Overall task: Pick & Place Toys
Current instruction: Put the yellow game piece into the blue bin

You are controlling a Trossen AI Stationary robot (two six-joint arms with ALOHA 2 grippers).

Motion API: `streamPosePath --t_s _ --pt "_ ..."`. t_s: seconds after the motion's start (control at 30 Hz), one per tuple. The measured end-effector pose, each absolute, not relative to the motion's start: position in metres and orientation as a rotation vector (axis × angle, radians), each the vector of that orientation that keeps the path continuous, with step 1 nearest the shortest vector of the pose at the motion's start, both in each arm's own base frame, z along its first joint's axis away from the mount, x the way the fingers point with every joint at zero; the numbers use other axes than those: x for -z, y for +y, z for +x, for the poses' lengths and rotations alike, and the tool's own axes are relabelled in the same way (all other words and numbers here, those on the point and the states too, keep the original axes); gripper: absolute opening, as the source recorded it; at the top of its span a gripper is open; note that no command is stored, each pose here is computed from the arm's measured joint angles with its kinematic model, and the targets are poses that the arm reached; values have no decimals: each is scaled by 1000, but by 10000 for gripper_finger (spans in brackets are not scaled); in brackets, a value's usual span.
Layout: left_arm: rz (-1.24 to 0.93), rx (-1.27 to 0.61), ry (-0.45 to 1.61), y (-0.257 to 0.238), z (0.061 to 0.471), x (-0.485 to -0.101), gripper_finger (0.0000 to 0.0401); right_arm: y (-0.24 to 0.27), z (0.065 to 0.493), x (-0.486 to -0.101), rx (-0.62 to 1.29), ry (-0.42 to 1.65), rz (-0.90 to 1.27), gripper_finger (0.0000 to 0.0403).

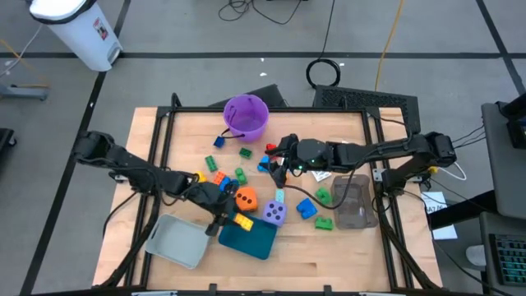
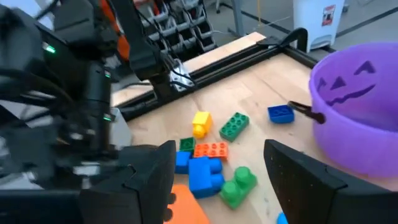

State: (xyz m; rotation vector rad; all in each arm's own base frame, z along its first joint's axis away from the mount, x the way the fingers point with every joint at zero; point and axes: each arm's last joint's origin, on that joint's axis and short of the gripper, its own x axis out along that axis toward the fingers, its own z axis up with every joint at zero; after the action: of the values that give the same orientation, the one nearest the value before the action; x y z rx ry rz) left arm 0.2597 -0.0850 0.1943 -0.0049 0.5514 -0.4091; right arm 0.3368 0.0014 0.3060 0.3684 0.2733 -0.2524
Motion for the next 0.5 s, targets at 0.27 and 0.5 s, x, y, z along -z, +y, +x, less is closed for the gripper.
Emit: streamPosePath --t_s 0.27,0.5 --pt "-7 448 687 -76 264 -172 155 6 338 -308 232 207 426 238" --pt "-9 440 773 -74 259 -165 165 15 337 -308 274 201 383 238"
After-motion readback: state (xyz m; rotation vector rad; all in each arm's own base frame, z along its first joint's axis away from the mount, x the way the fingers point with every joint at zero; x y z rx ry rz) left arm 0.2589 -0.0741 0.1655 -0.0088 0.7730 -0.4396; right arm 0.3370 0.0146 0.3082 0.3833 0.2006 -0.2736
